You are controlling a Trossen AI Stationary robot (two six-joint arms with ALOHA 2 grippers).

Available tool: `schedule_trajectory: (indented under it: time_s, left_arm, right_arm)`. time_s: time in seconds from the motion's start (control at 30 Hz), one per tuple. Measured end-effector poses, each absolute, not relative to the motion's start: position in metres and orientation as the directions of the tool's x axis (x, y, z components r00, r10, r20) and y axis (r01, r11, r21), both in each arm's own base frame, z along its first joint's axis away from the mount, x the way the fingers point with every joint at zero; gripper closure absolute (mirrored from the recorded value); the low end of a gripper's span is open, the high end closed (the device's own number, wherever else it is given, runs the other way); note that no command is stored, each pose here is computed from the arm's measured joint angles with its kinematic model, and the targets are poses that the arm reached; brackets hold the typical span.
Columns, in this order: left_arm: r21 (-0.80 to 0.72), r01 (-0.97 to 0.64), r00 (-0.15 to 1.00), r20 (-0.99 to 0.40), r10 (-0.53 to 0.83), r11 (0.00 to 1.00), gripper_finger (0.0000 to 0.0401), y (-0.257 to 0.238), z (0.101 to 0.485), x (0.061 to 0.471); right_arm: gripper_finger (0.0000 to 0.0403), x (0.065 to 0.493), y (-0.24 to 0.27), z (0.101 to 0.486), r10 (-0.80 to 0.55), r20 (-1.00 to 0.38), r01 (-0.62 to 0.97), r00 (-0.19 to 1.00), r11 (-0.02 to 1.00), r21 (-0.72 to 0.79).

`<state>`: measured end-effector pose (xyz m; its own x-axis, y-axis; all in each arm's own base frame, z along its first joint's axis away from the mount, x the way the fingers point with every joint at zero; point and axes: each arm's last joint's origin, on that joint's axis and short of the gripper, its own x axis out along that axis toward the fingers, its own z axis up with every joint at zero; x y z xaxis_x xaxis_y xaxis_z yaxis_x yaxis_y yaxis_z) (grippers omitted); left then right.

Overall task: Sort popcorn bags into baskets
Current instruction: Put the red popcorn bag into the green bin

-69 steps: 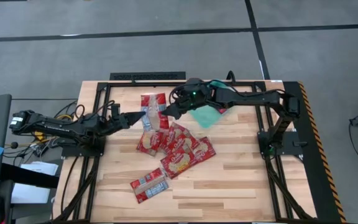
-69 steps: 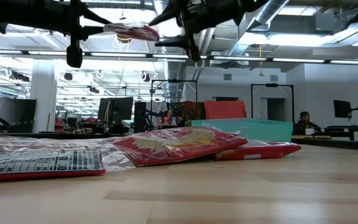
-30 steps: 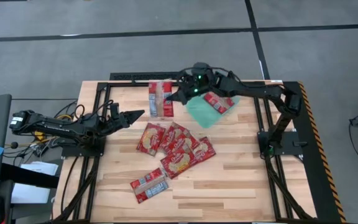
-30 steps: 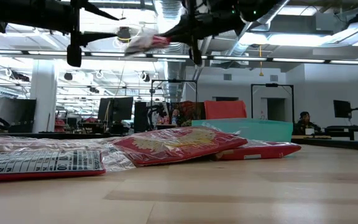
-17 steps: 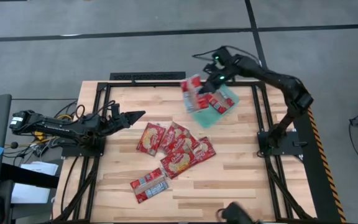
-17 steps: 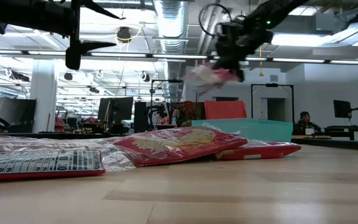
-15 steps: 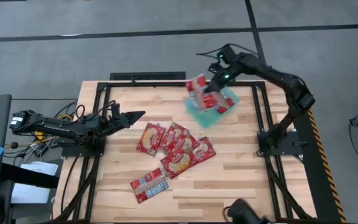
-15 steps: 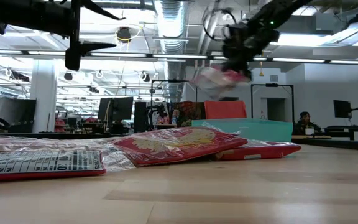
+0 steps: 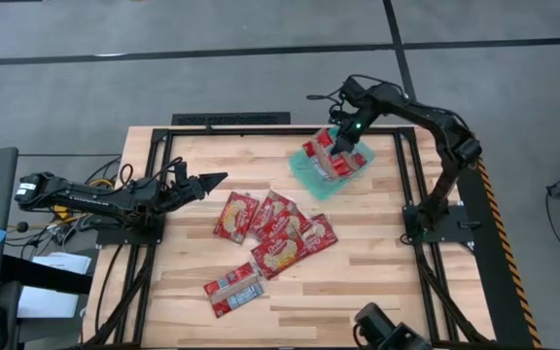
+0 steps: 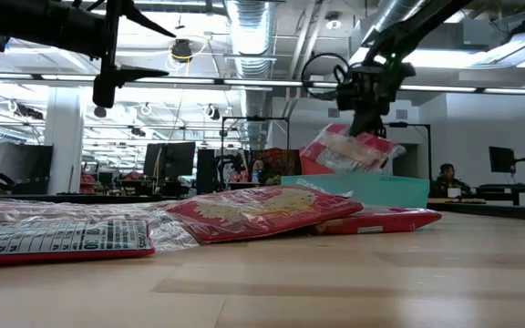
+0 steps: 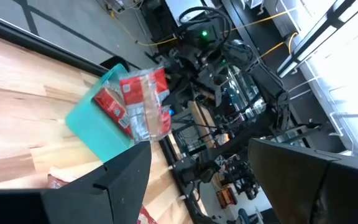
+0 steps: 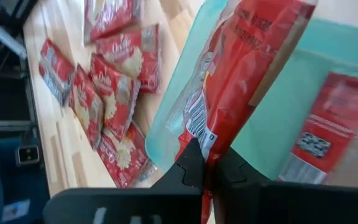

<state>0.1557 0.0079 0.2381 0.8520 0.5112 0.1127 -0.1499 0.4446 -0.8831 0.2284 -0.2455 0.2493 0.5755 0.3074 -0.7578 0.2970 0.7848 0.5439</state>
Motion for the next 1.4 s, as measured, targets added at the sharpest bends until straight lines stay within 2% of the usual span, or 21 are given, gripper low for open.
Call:
schedule_trajectory:
  time_s: [0.3, 0.43, 0.63, 0.8, 0.93, 1.03, 1.2, 1.4]
  left_arm:
    - [-0.887, -0.153, 0.853, 0.105, 0.511, 0.436, 0.0145, 0.008, 0.237, 0.156]
    - [-0.886, -0.163, 0.854, 0.094, 0.513, 0.434, 0.0145, 0.008, 0.236, 0.156]
    - [-0.886, -0.175, 0.845, 0.088, 0.527, 0.429, 0.0145, 0.008, 0.236, 0.156]
    - [-0.886, -0.179, 0.844, 0.085, 0.529, 0.428, 0.0145, 0.008, 0.235, 0.156]
    - [-0.884, -0.222, 0.848, 0.033, 0.529, 0.411, 0.0145, 0.008, 0.229, 0.156]
    - [-0.881, -0.265, 0.849, -0.019, 0.529, 0.393, 0.0145, 0.008, 0.224, 0.156]
    - [-0.865, -0.351, 0.840, -0.122, 0.529, 0.358, 0.0145, 0.008, 0.212, 0.155]
    - [-0.799, -0.490, 0.806, -0.264, 0.530, 0.347, 0.0145, 0.009, 0.196, 0.152]
  right_arm:
    - [0.0383, 0.245, -0.250, 0.210, 0.389, -0.779, 0.302, 0.493, 0.763, 0.572]
    - [0.0365, 0.249, -0.252, 0.199, 0.405, -0.780, 0.310, 0.477, 0.753, 0.581]
    - [0.0318, 0.250, -0.254, 0.188, 0.375, -0.831, 0.342, 0.410, 0.782, 0.521]
    - [0.0255, 0.255, -0.255, 0.189, 0.323, -0.864, 0.339, 0.386, 0.821, 0.458]
    - [0.0209, 0.261, -0.258, 0.198, 0.282, -0.870, 0.339, 0.404, 0.837, 0.429]
    - [0.0191, 0.266, -0.259, 0.205, 0.233, -0.897, 0.354, 0.375, 0.859, 0.371]
    - [0.0199, 0.268, -0.260, 0.211, 0.102, -0.962, 0.399, 0.252, 0.895, 0.200]
    - [0.0246, 0.270, -0.256, 0.210, 0.095, -0.968, 0.412, 0.233, 0.892, 0.186]
